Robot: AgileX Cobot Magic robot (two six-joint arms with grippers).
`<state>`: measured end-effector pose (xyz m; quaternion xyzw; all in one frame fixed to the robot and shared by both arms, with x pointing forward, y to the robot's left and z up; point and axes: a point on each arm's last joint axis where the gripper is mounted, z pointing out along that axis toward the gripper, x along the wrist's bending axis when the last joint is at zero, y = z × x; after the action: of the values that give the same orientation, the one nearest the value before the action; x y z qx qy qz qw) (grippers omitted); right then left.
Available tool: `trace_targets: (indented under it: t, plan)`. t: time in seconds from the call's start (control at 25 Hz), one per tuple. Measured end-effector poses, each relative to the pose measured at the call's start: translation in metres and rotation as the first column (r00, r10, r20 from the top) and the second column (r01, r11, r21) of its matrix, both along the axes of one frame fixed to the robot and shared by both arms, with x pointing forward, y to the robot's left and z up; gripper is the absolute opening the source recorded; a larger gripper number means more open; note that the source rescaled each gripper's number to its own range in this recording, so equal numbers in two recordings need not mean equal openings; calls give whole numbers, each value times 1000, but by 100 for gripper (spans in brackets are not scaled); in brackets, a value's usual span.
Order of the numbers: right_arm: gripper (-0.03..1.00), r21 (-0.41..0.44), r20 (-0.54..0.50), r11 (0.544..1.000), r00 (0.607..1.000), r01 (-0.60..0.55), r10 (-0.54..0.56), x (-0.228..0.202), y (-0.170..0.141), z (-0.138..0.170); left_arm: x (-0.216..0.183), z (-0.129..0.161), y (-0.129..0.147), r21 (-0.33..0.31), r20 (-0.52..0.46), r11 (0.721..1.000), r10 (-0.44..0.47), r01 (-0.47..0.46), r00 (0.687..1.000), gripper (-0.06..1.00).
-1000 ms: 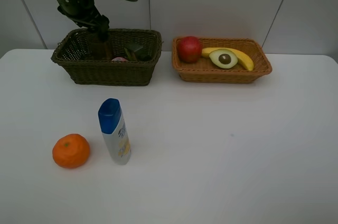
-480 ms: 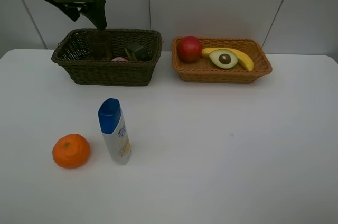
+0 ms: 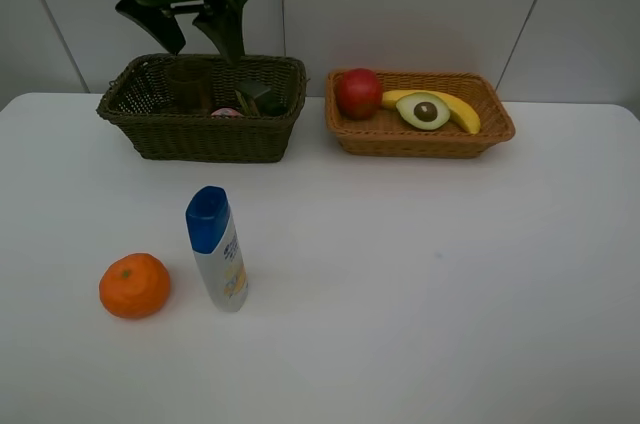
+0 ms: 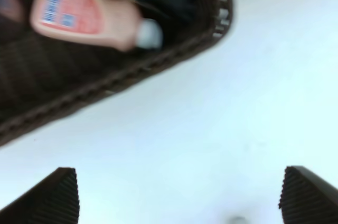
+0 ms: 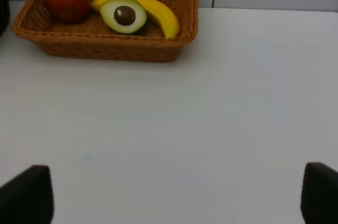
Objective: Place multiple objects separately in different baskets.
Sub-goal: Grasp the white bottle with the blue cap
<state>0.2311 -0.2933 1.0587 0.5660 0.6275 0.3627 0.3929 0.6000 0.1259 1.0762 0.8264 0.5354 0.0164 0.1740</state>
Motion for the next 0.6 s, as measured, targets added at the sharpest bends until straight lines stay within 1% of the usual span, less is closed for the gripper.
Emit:
trace_targets:
  t: [0.08, 0.28, 0.48, 0.6]
  plan:
    - [98, 0, 0, 1000, 1000, 0, 0, 0, 0, 0, -7, 0, -12, -4, -23, 1000, 4, -4, 1000, 100]
    - [98, 0, 0, 1000, 1000, 0, 0, 0, 0, 0, -22, 0, -36, -11, -44, 1000, 6, -6, 999, 100]
    - [98, 0, 0, 1000, 1000, 0, 0, 0, 0, 0, -34, -1, -56, 5, -44, 1000, -10, 10, 999, 100]
    - [98, 0, 0, 1000, 1000, 0, 0, 0, 0, 0, -43, -1, -65, 1, -55, 1000, -10, 10, 998, 100]
